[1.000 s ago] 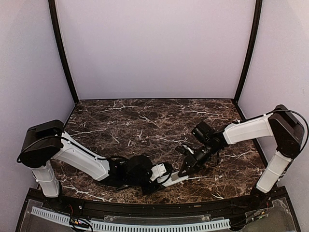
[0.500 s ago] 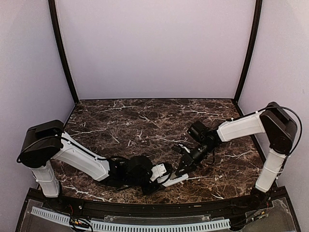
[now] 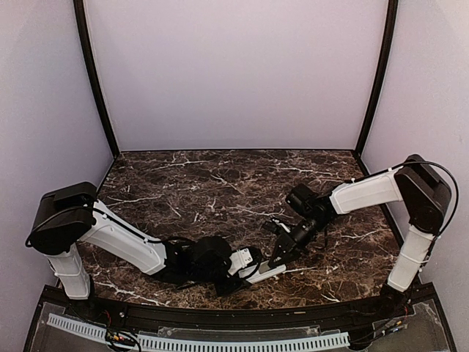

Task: Load the batteries into the remote control
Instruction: Load the battery cover onto the remote control without the battery cover.

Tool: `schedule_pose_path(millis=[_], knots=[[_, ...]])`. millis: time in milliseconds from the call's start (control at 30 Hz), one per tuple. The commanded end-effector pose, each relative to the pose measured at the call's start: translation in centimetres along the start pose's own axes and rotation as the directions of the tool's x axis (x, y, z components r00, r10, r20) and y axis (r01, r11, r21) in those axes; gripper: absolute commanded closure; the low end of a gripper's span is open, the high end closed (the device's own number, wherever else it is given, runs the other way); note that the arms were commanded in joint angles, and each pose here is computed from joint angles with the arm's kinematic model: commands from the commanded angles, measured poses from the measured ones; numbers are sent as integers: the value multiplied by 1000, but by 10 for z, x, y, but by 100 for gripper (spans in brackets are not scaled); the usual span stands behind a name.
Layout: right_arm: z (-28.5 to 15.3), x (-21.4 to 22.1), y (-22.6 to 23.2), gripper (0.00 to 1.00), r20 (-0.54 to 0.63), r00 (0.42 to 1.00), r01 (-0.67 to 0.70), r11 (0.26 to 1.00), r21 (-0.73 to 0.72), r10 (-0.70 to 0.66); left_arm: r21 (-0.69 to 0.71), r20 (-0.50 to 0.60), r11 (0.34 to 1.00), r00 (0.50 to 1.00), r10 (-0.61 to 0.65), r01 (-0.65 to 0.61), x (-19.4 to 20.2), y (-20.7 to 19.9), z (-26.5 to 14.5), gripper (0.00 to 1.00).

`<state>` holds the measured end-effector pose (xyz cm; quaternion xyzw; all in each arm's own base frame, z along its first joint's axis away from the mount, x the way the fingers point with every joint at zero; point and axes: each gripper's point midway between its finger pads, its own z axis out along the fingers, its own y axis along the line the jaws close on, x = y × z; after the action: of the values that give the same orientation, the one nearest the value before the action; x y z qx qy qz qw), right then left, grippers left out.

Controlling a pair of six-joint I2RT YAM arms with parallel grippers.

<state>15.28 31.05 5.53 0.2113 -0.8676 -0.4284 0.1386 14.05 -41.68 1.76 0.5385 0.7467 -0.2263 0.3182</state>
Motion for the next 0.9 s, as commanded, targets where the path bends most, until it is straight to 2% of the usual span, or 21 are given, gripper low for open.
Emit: schedule_pose_path(millis=[0,333,867], knots=[[-2,1,-14,100,-6,1000,-21,998,64,21,26,-138,1000,990,15,-11,40,-9,-1,69],[-3,0,-17,100,2,999,-33,997,68,33,26,-141,1000,990,15,-11,40,-9,0,69],[-3,3,-3,100,8,1000,-4,1000,-10,4,27,-149,1000,989,17,-13,42,-9,1,69]])
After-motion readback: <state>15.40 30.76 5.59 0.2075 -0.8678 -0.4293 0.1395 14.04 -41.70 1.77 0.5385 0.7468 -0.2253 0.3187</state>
